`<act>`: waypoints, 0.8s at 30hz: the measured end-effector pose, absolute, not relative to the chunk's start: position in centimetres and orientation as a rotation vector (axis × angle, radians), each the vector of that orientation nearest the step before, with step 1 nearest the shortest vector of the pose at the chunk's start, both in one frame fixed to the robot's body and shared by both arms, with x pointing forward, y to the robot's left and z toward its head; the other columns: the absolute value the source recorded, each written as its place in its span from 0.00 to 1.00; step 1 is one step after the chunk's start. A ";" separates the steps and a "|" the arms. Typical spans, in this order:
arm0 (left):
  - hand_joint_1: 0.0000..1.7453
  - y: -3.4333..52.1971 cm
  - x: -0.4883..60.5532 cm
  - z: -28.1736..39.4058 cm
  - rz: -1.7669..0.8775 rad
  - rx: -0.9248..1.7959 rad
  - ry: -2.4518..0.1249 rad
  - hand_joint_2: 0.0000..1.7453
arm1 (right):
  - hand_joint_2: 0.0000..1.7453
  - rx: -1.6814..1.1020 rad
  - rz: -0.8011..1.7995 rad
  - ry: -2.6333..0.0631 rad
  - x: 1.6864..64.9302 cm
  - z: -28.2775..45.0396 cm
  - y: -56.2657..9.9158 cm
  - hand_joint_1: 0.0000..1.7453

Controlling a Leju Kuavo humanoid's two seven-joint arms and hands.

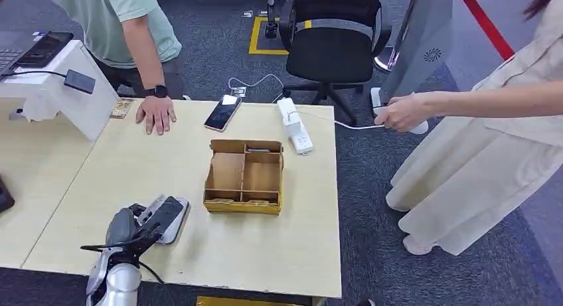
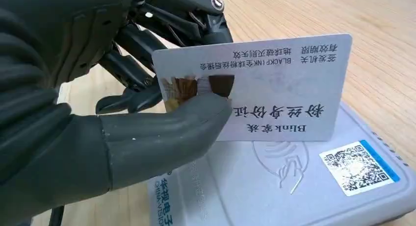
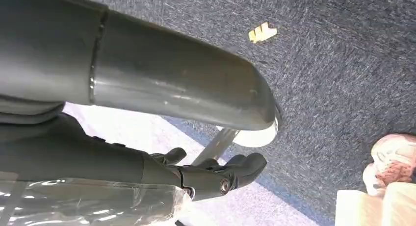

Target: Pass the card to the sensor for recognition and then transmit it.

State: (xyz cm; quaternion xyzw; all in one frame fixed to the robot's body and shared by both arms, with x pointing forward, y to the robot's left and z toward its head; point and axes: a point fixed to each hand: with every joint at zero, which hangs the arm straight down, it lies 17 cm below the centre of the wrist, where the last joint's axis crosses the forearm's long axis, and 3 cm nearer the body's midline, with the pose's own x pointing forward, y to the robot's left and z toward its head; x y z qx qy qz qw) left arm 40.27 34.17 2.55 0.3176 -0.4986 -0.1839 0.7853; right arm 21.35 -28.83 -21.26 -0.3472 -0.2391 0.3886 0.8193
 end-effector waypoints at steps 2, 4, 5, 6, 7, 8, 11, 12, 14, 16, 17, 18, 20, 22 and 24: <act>1.00 34.3 40.1 2.4 -0.404 0.692 -1.067 1.00 | 0.00 -0.741 0.826 -0.509 21.4 -21.3 -28.9 0.00; 1.00 34.4 40.1 2.4 -0.414 0.701 -1.061 1.00 | 0.00 -0.741 0.825 -0.511 21.5 -21.2 -28.9 0.00; 1.00 34.4 40.1 2.3 -0.422 0.709 -1.056 1.00 | 0.00 -0.742 0.824 -0.511 21.5 -21.2 -28.9 0.00; 1.00 34.4 40.1 2.3 -0.425 0.712 -1.054 1.00 | 0.00 -0.742 0.824 -0.512 21.5 -21.2 -28.9 0.00; 1.00 34.4 40.1 2.3 -0.427 0.714 -1.053 1.00 | 0.00 -0.742 0.824 -0.512 21.6 -21.2 -28.9 0.00; 1.00 34.5 40.1 2.3 -0.428 0.715 -1.052 1.00 | 0.00 -0.741 0.825 -0.514 21.6 -21.2 -28.9 0.00; 1.00 34.4 40.0 2.3 -0.431 0.718 -1.051 1.00 | 0.00 -0.740 0.825 -0.517 21.6 -21.2 -28.9 0.00; 1.00 34.4 40.0 2.3 -0.431 0.718 -1.050 1.00 | 0.00 -0.740 0.825 -0.518 21.6 -21.2 -28.9 0.00; 1.00 34.5 40.1 2.4 -0.429 0.723 -1.054 1.00 | 0.00 -0.740 0.825 -0.518 21.7 -21.2 -28.9 0.00; 1.00 34.2 40.3 2.7 -0.425 0.721 -1.078 1.00 | 0.00 -0.739 0.825 -0.518 21.6 -21.2 -28.9 0.00; 1.00 34.0 40.3 2.9 -0.421 0.719 -1.089 1.00 | 0.00 -0.739 0.825 -0.518 21.6 -21.2 -28.9 0.00; 1.00 33.9 40.4 3.1 -0.416 0.716 -1.102 1.00 | 0.00 -0.739 0.825 -0.518 21.6 -21.2 -28.9 0.00; 1.00 33.6 40.6 3.4 -0.407 0.710 -1.126 1.00 | 0.00 -0.740 0.825 -0.516 21.6 -21.2 -28.9 0.00; 1.00 33.3 40.9 4.2 -0.399 0.716 -1.166 1.00 | 0.00 -0.741 0.824 -0.515 21.5 -21.2 -29.0 0.00; 1.00 33.1 41.5 6.0 -0.395 0.759 -1.229 1.00 | 0.00 -0.742 0.823 -0.511 21.4 -21.2 -29.0 0.00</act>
